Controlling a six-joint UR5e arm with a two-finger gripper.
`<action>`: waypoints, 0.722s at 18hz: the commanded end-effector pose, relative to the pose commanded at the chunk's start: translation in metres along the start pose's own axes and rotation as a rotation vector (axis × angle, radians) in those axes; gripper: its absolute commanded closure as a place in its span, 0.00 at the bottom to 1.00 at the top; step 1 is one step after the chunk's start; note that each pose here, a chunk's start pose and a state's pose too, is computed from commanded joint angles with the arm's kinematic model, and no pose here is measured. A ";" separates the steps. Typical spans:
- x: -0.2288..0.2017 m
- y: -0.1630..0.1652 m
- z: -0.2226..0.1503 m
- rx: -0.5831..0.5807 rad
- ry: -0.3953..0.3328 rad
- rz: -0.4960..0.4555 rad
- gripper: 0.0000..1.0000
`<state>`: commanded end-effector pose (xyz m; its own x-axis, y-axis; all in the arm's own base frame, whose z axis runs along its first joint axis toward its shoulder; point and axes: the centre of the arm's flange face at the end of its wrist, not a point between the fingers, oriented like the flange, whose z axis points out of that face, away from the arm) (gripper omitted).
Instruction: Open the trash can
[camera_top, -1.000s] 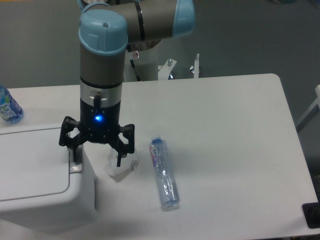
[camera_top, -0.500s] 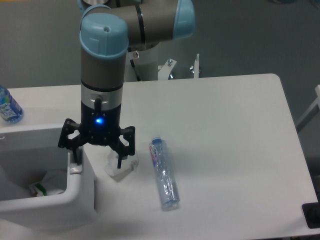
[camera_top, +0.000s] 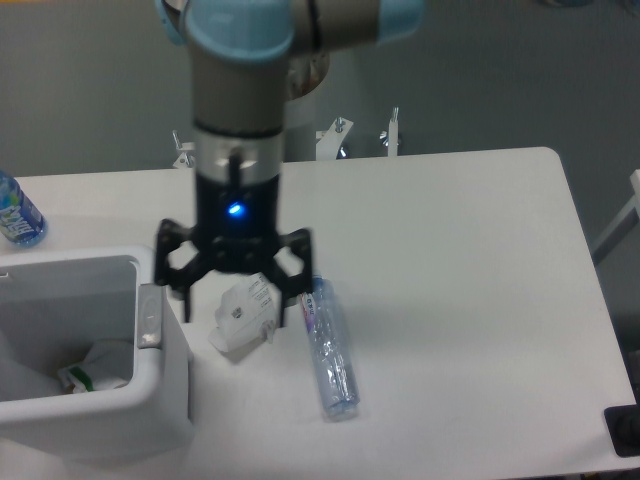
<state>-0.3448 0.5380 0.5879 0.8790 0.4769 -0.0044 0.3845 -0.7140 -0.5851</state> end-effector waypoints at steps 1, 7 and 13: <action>-0.013 0.004 -0.009 -0.006 -0.037 0.013 0.00; -0.070 0.049 -0.011 -0.177 -0.147 0.200 0.00; -0.128 0.090 -0.023 -0.258 -0.162 0.349 0.00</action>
<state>-0.4166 0.4007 0.5540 0.9208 0.2445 -0.3039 0.1490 -0.9405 -0.3053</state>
